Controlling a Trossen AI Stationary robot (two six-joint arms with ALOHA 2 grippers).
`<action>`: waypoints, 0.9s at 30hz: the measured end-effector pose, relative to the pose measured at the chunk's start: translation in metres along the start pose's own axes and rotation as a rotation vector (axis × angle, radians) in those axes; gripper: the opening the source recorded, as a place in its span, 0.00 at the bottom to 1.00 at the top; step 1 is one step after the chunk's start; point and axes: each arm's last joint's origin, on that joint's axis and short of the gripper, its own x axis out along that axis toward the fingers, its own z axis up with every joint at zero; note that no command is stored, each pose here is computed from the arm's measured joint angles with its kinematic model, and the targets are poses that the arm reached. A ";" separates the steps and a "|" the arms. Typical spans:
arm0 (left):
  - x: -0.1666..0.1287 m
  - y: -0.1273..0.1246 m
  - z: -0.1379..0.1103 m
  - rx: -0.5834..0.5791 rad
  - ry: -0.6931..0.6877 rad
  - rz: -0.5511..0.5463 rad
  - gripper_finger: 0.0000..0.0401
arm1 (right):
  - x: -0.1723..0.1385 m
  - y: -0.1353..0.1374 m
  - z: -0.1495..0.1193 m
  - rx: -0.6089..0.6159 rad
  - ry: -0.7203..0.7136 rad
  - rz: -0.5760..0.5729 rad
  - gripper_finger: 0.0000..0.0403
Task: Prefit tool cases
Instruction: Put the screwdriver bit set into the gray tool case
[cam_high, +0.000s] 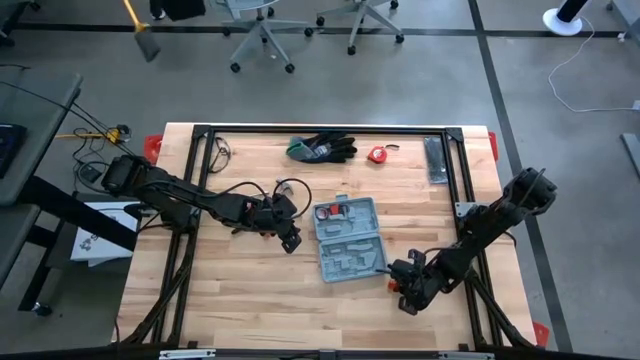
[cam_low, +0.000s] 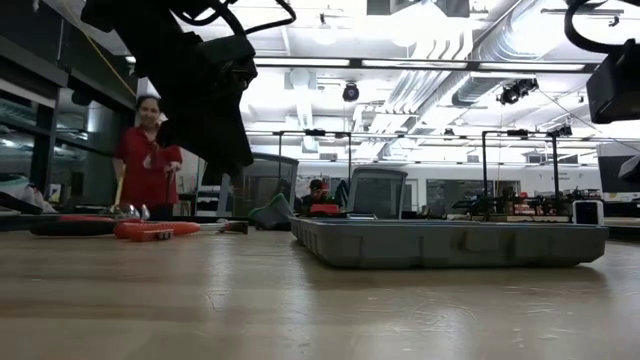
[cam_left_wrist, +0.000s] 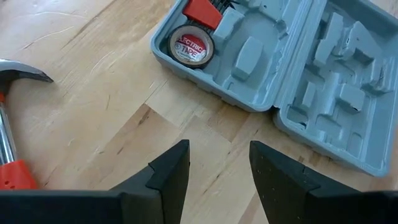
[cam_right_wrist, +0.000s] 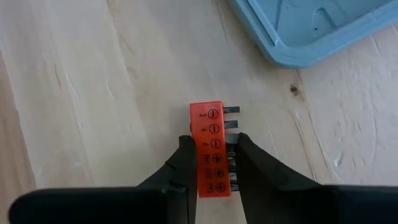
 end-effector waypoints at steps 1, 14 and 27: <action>0.000 0.000 0.000 0.000 0.000 0.000 0.40 | -0.002 0.001 0.001 0.000 -0.003 -0.004 0.18; 0.001 -0.001 0.001 -0.039 -0.010 -0.010 0.40 | -0.023 0.007 0.012 -0.005 -0.052 -0.012 0.01; 0.038 -0.011 -0.014 -0.192 0.119 -0.074 0.40 | -0.028 0.001 0.018 0.075 -0.089 -0.047 0.05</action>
